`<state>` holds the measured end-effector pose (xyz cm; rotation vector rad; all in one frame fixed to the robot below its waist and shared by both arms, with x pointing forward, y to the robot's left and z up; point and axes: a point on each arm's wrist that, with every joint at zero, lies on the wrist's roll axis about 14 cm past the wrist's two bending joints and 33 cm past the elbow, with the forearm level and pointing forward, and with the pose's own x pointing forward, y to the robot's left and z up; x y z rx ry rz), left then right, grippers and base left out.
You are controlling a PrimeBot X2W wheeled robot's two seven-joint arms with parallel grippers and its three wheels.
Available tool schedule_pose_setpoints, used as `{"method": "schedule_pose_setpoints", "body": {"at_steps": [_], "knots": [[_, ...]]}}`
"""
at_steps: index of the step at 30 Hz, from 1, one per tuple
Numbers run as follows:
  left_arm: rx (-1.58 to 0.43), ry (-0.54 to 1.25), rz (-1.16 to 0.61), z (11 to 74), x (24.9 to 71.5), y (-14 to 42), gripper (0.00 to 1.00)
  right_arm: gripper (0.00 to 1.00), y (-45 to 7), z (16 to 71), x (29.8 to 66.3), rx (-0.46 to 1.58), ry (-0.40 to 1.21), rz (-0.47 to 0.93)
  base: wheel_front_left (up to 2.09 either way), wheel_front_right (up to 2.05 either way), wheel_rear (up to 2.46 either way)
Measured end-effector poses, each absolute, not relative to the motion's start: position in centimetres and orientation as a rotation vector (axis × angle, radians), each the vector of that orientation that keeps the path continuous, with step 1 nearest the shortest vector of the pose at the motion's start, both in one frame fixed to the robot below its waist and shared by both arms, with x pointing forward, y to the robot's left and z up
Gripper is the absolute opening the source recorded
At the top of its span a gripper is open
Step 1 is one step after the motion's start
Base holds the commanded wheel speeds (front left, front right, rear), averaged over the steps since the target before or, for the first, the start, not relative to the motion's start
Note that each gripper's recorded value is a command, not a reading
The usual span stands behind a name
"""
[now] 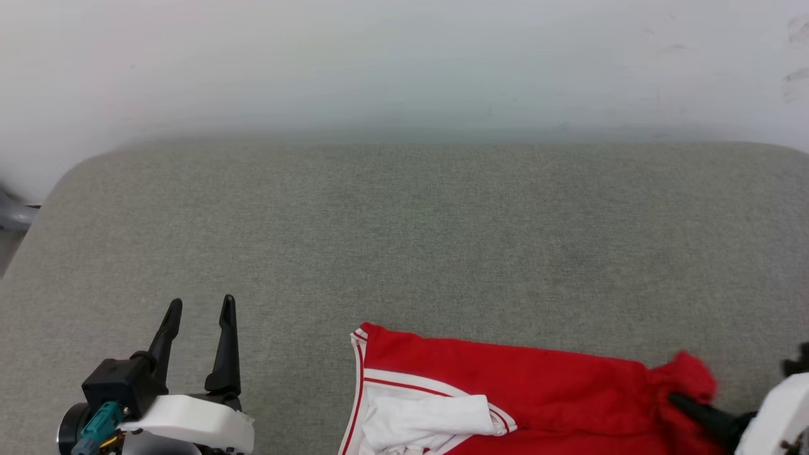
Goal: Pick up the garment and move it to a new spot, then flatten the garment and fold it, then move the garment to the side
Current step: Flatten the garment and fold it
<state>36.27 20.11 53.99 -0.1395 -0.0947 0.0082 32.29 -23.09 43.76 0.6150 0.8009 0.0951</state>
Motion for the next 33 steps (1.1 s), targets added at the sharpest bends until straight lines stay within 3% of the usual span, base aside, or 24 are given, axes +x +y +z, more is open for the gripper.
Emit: {"method": "schedule_pose_setpoints", "body": {"at_steps": [6, 15, 25, 33], "knots": [[-0.139, -0.104, 0.019, 54.3, 36.0, 20.5, 1.0, 0.0, -15.3, 46.3, 32.3, 0.941, 0.789, 0.376, 0.0, 0.0, 0.0], [-0.144, -0.119, 0.041, 54.9, 36.2, 21.3, 1.0, 0.0, -7.2, 47.9, 32.8, 1.161, 0.824, 0.655, 0.0, 0.0, 0.0], [-0.144, -0.13, 0.112, 54.9, 36.1, 23.4, 1.0, 0.0, 0.8, 47.6, 33.2, 1.18, 0.924, 0.82, 0.0, 0.0, 0.0], [-0.163, -0.096, 0.152, 53.3, 36.4, 24.3, 1.0, 0.0, 4.7, 45.6, 33.7, 1.156, 0.994, 0.838, 0.0, 0.0, 0.0]]}}
